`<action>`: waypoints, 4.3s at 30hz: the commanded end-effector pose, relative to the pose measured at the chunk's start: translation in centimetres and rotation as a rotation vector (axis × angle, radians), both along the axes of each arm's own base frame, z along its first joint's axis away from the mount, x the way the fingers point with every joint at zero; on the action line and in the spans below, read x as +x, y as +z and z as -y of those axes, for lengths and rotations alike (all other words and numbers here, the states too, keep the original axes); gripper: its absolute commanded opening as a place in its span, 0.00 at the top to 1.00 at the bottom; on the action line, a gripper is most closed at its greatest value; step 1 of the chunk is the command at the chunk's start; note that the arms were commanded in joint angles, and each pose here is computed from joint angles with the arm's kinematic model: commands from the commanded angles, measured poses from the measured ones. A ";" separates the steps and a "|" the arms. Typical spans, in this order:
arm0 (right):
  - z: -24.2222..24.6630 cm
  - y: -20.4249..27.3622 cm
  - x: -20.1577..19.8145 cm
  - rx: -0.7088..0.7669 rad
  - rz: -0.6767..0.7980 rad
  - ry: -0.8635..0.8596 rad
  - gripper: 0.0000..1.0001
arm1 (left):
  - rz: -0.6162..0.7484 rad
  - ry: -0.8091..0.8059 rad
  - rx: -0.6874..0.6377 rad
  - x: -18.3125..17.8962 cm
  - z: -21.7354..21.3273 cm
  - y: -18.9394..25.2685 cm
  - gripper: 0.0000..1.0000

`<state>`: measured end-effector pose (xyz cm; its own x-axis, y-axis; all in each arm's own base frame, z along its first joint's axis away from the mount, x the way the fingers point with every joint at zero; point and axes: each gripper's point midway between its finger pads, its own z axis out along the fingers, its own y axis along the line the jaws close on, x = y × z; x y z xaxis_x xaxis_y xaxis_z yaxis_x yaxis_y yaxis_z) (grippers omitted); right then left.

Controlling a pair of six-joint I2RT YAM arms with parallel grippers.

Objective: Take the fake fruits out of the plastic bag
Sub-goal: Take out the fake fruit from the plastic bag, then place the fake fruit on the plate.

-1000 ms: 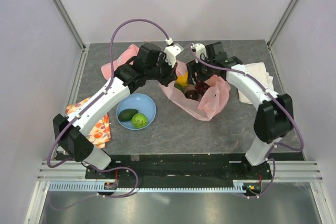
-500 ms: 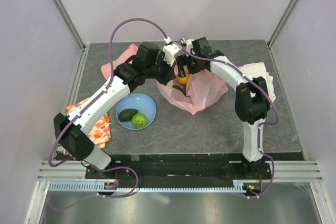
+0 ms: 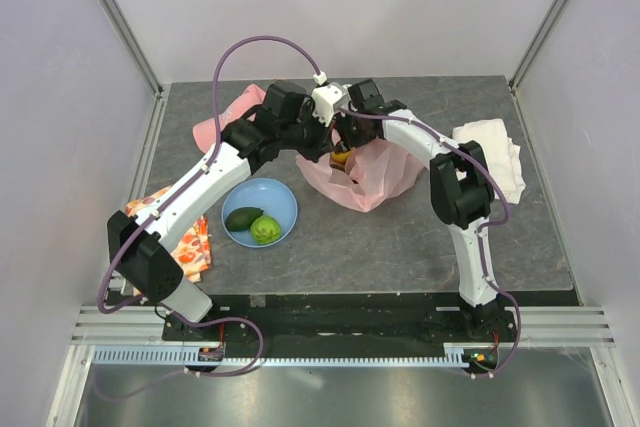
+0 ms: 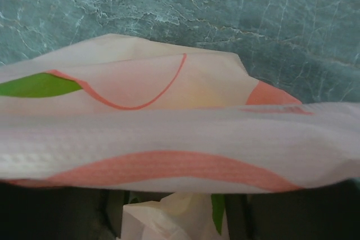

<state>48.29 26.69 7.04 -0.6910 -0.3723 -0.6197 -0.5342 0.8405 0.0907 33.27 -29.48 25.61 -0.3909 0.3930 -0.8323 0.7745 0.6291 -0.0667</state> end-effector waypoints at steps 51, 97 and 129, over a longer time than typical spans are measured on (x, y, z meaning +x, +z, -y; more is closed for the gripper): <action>-25.7 9.2 -17.1 0.443 -0.017 0.803 0.53 | 0.154 0.515 -0.279 -0.4 -20.2 10.0 0.04; -24.2 2.8 -11.4 0.310 0.043 0.607 0.55 | 0.100 0.596 -0.407 4.7 -21.3 8.8 0.04; -25.0 7.4 -14.0 0.415 -0.001 0.596 0.02 | 0.135 0.593 -0.475 5.5 -21.7 11.3 0.04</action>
<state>34.46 51.96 8.15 -0.4699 -0.4881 -0.7355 -0.8798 0.3265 0.3454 38.66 -7.05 33.60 -0.3769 -0.2260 -0.8983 0.2799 0.8967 -0.3430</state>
